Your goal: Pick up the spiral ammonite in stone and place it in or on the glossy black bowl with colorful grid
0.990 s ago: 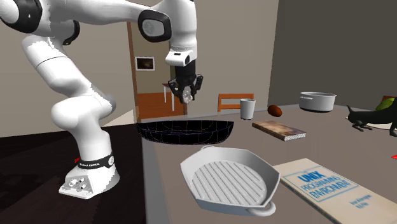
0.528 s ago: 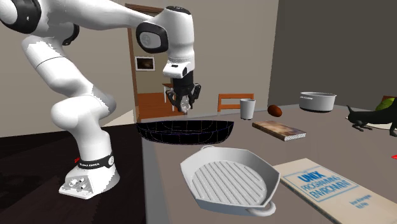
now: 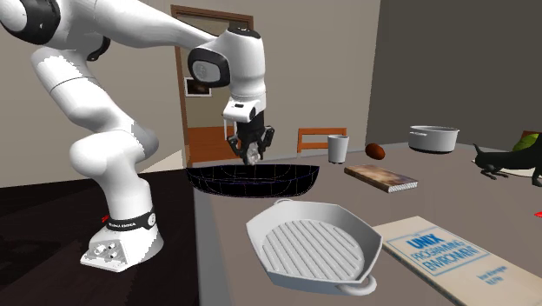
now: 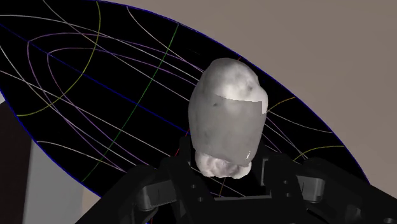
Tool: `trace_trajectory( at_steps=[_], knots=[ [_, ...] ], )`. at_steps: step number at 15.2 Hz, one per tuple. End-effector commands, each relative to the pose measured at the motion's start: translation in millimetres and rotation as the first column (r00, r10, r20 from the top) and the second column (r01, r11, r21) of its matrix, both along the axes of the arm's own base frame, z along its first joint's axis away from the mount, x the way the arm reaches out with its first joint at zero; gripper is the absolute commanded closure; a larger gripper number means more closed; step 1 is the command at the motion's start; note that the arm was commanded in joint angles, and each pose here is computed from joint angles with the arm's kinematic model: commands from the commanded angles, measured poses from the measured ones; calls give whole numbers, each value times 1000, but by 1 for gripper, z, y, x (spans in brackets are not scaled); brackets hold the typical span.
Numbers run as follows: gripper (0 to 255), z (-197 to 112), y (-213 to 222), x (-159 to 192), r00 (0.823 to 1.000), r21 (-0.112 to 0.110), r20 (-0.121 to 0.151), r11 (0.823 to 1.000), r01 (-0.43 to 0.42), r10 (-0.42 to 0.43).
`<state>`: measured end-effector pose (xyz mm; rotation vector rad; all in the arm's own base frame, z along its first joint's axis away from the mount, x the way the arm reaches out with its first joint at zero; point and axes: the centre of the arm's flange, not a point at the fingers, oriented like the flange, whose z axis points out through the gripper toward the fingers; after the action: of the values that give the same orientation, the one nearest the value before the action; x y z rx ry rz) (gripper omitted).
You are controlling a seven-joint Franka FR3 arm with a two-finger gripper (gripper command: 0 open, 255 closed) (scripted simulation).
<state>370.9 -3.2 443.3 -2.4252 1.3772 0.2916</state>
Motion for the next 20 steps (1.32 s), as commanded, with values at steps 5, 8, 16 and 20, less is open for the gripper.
trace_trajectory(
  at_steps=[5, 8, 16, 20],
  knots=[
    [255, -1, 0, 0, 1000, 0, 0, 1000, 0, 0],
    [0, -1, 0, 0, 1000, 0, 0, 1000, 0, 0],
    [0, 45, -19, 1, 1000, 0, 0, 1000, 0, 0],
    [0, 45, -19, 1, 1000, 0, 0, 1000, 0, 0]
  ],
)
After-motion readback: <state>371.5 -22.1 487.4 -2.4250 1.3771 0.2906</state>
